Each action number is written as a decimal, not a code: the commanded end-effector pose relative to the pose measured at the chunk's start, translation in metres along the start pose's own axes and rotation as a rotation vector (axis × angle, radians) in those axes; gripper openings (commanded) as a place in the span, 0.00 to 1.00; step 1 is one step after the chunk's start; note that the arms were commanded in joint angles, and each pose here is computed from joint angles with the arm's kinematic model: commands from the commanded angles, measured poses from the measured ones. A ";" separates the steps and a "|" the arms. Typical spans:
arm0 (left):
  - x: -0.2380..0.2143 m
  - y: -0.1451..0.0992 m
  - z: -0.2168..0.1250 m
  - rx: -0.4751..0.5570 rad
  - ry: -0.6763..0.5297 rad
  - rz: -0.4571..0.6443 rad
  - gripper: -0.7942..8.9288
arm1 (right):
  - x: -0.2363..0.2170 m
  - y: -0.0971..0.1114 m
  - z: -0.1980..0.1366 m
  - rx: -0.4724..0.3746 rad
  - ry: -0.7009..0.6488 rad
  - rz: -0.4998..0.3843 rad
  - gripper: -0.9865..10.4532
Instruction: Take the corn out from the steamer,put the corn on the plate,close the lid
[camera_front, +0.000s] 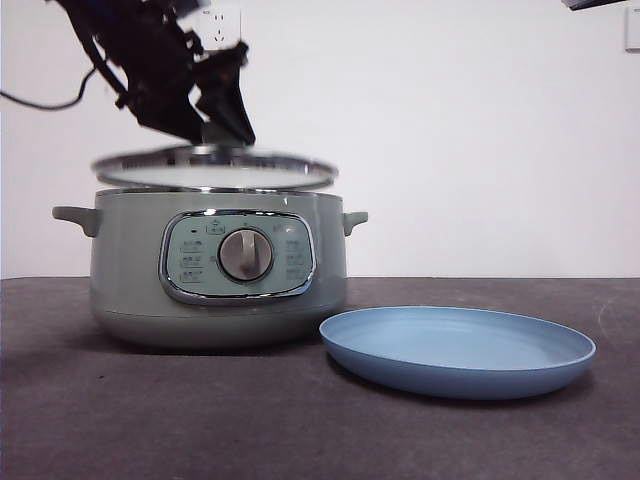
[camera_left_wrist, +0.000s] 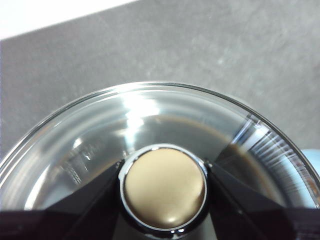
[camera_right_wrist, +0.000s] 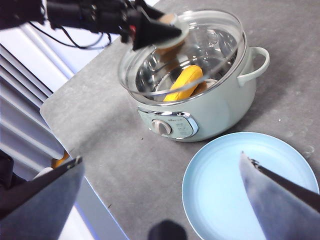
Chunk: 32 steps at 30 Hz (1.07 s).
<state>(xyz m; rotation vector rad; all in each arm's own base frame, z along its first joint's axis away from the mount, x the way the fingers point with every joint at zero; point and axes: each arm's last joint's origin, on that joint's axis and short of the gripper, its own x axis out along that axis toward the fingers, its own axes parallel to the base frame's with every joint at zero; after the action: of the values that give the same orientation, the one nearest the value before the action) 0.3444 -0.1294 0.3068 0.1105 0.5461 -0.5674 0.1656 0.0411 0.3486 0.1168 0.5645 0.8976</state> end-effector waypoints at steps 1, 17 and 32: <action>-0.028 -0.003 0.029 0.027 -0.122 -0.008 0.07 | 0.000 0.000 0.001 -0.009 -0.004 0.001 0.56; -0.154 -0.031 0.044 0.036 -0.112 -0.036 0.07 | 0.000 -0.002 0.001 -0.011 0.001 -0.074 0.55; -0.252 -0.056 0.007 0.061 -0.047 -0.038 0.07 | 0.011 -0.013 0.019 0.067 -0.116 -0.123 0.55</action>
<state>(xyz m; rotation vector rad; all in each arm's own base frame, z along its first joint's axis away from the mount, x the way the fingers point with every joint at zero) 0.1451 -0.0592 0.4382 0.1291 0.5513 -0.6105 0.1876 0.0426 0.3551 0.1393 0.4737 0.7638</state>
